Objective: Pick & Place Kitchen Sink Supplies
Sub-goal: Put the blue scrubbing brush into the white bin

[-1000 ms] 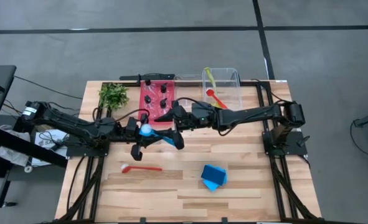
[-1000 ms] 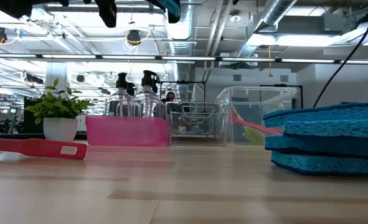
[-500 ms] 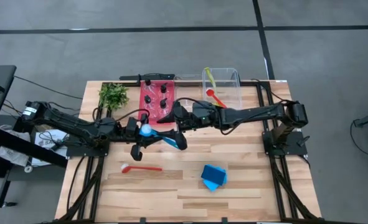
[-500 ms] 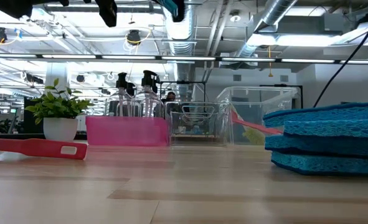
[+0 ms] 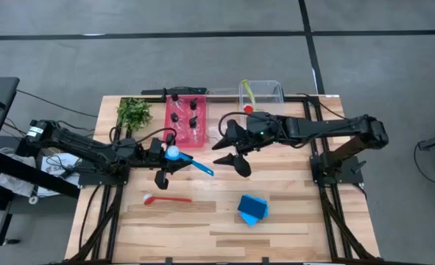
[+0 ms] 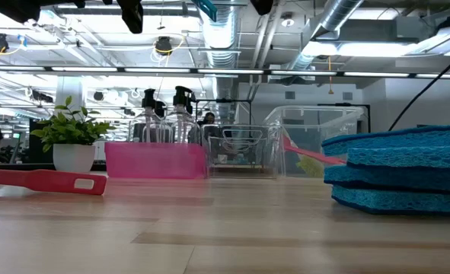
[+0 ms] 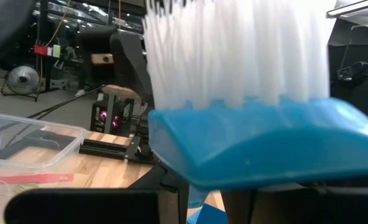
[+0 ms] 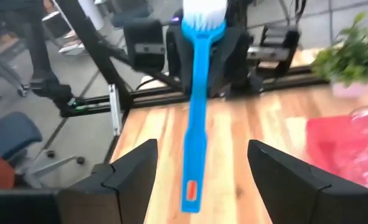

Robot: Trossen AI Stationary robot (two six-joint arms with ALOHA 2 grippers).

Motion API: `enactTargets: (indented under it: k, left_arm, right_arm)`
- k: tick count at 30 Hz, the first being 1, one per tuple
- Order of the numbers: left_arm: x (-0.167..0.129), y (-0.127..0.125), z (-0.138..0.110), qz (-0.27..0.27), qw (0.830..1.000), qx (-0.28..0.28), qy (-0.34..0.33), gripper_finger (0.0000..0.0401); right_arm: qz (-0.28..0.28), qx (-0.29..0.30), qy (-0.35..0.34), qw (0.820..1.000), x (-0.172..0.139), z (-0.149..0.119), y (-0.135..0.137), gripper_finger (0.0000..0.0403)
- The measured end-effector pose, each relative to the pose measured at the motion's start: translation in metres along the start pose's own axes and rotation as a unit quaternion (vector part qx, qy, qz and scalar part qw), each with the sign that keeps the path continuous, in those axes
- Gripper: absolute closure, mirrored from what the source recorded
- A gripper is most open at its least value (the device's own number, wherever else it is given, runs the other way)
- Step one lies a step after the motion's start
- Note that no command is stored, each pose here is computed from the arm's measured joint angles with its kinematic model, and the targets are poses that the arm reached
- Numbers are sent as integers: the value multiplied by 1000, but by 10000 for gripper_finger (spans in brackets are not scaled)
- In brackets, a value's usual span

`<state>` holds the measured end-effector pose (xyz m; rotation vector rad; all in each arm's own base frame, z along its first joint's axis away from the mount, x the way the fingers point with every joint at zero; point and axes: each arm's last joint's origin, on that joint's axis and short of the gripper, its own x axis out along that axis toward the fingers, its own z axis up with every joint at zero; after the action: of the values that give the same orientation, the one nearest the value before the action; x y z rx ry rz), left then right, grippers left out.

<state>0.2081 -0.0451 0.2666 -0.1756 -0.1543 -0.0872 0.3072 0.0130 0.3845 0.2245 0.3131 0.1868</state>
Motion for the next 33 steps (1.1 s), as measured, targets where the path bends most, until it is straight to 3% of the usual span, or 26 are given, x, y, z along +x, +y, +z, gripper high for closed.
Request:
enactTargets:
  k: [10,25,33]
  left_arm:
    - [0,0,0,-1,1000,0,1,337]
    - [0,0,0,-2,1000,-2,-1,337]
    - [0,-1,8,-8,999,-8,-41,337]
  right_arm:
    - [6,19,28,999,43,-20,-4,159]
    - [14,14,-12,1000,52,-15,-10,159]
    - [8,16,-7,1000,66,-22,-17,159]
